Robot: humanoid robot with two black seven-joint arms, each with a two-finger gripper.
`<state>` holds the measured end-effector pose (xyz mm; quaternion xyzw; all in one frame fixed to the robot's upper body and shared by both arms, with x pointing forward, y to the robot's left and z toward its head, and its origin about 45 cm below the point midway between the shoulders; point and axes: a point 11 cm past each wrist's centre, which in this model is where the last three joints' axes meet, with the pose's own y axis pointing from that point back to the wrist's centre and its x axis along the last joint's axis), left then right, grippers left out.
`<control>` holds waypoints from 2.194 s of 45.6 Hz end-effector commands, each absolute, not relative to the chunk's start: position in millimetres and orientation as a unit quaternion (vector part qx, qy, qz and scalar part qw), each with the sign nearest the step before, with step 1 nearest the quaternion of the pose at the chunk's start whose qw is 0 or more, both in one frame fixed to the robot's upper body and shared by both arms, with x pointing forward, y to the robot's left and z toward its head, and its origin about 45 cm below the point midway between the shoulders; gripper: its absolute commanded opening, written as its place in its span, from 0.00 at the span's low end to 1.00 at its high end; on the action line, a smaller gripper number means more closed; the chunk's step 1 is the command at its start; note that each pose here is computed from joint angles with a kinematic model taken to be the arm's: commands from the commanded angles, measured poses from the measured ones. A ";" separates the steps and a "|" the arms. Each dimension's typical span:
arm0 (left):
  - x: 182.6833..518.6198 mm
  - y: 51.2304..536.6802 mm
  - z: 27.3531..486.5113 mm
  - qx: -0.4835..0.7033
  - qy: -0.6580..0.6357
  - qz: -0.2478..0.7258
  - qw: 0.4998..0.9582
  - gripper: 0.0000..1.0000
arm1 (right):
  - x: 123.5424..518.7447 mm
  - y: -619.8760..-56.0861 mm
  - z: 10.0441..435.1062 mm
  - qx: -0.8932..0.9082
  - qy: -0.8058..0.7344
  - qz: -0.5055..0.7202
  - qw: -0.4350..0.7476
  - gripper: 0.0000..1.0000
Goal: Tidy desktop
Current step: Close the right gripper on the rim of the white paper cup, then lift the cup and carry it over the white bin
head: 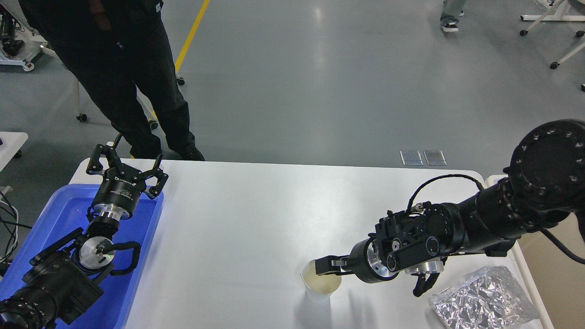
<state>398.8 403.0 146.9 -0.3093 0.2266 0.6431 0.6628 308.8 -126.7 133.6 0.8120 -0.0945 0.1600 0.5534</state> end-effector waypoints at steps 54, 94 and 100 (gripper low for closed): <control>398.8 403.1 146.9 -0.309 0.227 0.644 0.662 1.00 | 311.9 -137.0 128.7 0.812 -0.091 0.199 0.541 0.00; 398.8 402.9 146.9 -0.309 0.227 0.643 0.663 1.00 | 337.0 -157.4 321.5 0.800 -0.085 0.242 0.542 0.00; 398.8 402.9 146.9 -0.309 0.227 0.643 0.663 1.00 | 341.4 -155.0 356.9 0.795 -0.087 0.259 0.542 0.00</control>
